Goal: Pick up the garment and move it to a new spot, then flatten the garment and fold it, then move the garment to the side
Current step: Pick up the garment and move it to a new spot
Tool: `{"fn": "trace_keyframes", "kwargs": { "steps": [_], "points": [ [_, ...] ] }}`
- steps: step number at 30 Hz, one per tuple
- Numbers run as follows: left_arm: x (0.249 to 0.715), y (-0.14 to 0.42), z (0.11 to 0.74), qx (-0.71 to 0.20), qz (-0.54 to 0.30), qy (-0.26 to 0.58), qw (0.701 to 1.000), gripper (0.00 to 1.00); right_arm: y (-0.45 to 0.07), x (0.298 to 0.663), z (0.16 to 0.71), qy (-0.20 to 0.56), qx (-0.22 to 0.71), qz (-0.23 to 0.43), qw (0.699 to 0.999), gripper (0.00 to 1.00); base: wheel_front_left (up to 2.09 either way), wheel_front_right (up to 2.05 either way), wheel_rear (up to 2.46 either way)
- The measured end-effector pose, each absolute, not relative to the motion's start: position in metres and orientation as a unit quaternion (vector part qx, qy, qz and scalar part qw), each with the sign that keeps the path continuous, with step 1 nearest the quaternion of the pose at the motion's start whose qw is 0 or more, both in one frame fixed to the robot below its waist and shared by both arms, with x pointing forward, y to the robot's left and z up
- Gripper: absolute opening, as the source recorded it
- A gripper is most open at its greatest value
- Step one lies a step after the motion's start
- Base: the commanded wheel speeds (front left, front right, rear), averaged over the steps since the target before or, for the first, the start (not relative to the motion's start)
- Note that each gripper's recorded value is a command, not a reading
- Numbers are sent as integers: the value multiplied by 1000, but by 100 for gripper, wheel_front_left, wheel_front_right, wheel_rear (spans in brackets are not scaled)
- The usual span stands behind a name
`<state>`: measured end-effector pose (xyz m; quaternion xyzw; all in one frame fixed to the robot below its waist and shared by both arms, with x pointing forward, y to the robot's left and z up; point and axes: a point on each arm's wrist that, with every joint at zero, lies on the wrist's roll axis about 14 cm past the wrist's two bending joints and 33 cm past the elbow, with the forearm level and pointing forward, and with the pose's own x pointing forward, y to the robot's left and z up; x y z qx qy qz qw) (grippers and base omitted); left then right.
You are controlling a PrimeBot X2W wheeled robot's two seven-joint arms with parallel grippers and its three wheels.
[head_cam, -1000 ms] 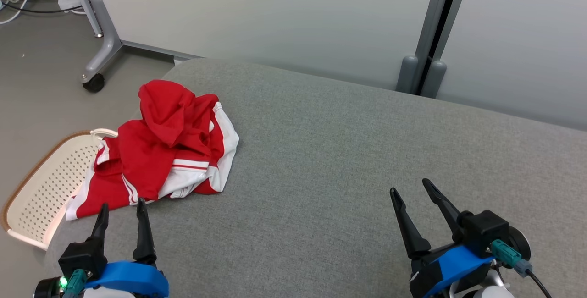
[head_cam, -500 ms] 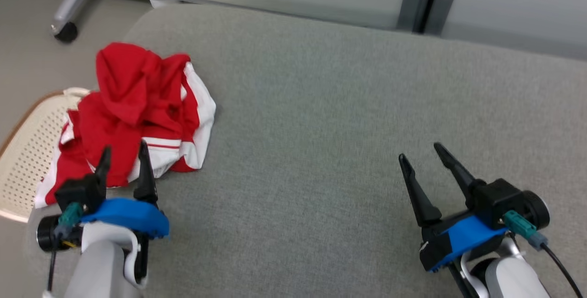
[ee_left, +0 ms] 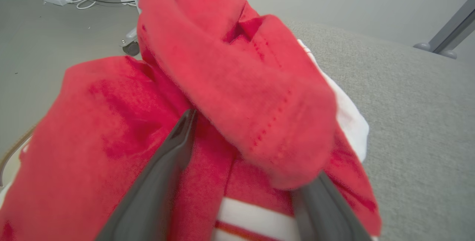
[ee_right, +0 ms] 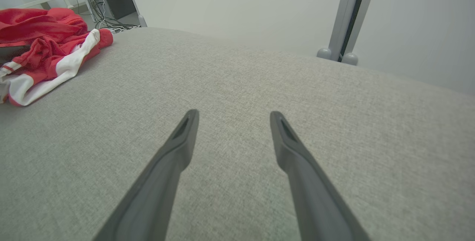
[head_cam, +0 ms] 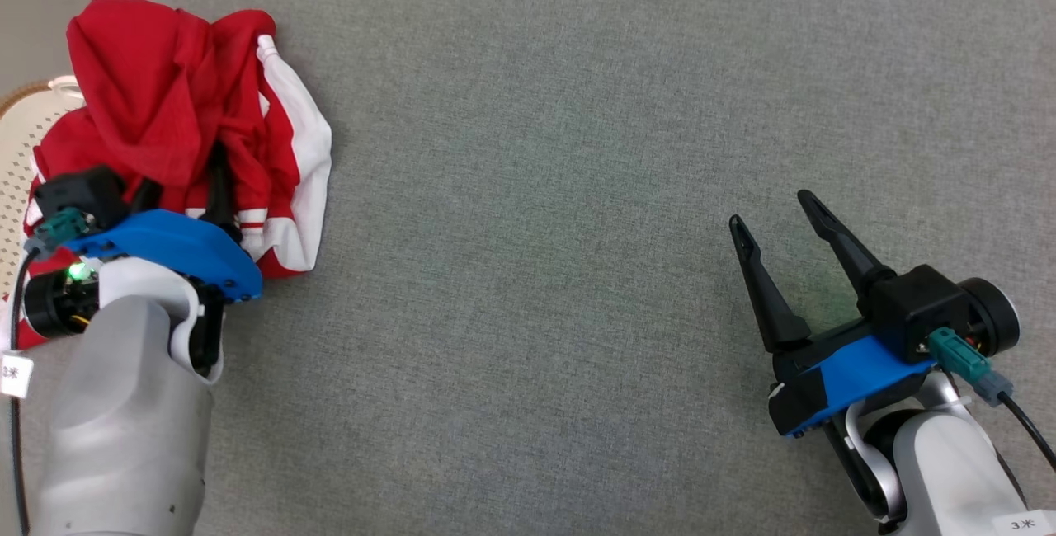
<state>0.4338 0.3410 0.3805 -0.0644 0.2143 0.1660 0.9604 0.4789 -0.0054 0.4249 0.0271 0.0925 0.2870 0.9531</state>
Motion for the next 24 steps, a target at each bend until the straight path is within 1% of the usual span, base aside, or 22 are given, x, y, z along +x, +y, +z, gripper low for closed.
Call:
{"fn": "trace_keyframes", "kwargs": {
  "steps": [1,2,3,11,15,24],
  "points": [
    [436,342,379,-67,168,216,959,100,-6,480,423,94,27,286,953,100,0,0,0],
    [438,346,381,-68,171,210,960,45,-7,481,422,95,26,285,953,100,0,0,0],
    [440,349,384,-66,174,202,962,0,-8,481,421,95,25,283,954,100,0,0,0],
    [441,366,421,-43,183,140,972,0,-14,482,439,74,22,274,959,100,0,0,0],
    [439,371,464,-21,185,74,980,0,-13,478,459,50,24,272,961,100,0,0,0],
    [405,352,523,13,166,-21,986,0,-24,450,494,17,29,255,966,100,0,0,0]
  ]
}}
